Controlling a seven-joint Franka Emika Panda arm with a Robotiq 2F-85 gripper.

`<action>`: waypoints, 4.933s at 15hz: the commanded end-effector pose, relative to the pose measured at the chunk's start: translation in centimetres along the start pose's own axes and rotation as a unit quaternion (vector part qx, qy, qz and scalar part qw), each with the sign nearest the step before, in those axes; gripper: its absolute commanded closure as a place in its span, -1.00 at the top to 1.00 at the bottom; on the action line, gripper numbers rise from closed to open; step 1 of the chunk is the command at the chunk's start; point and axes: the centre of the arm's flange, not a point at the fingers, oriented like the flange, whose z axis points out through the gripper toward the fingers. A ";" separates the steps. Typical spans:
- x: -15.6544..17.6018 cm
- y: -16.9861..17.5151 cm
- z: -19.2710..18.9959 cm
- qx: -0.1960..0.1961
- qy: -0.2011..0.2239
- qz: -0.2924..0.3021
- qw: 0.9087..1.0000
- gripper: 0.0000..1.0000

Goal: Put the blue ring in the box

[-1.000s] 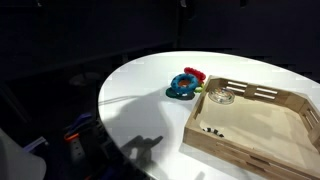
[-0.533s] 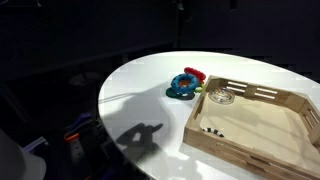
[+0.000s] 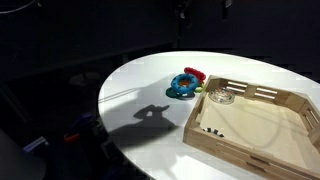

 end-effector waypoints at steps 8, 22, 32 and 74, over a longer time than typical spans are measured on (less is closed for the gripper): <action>4.4 -4.0 7.4 0.032 -0.038 0.000 0.999 1.00; 2.9 -6.6 11.6 0.045 -0.081 -0.001 0.996 1.00; 2.1 -9.4 13.7 0.048 -0.110 -0.027 0.992 1.00; 5.0 2.4 11.6 0.043 -0.064 0.083 0.994 -0.80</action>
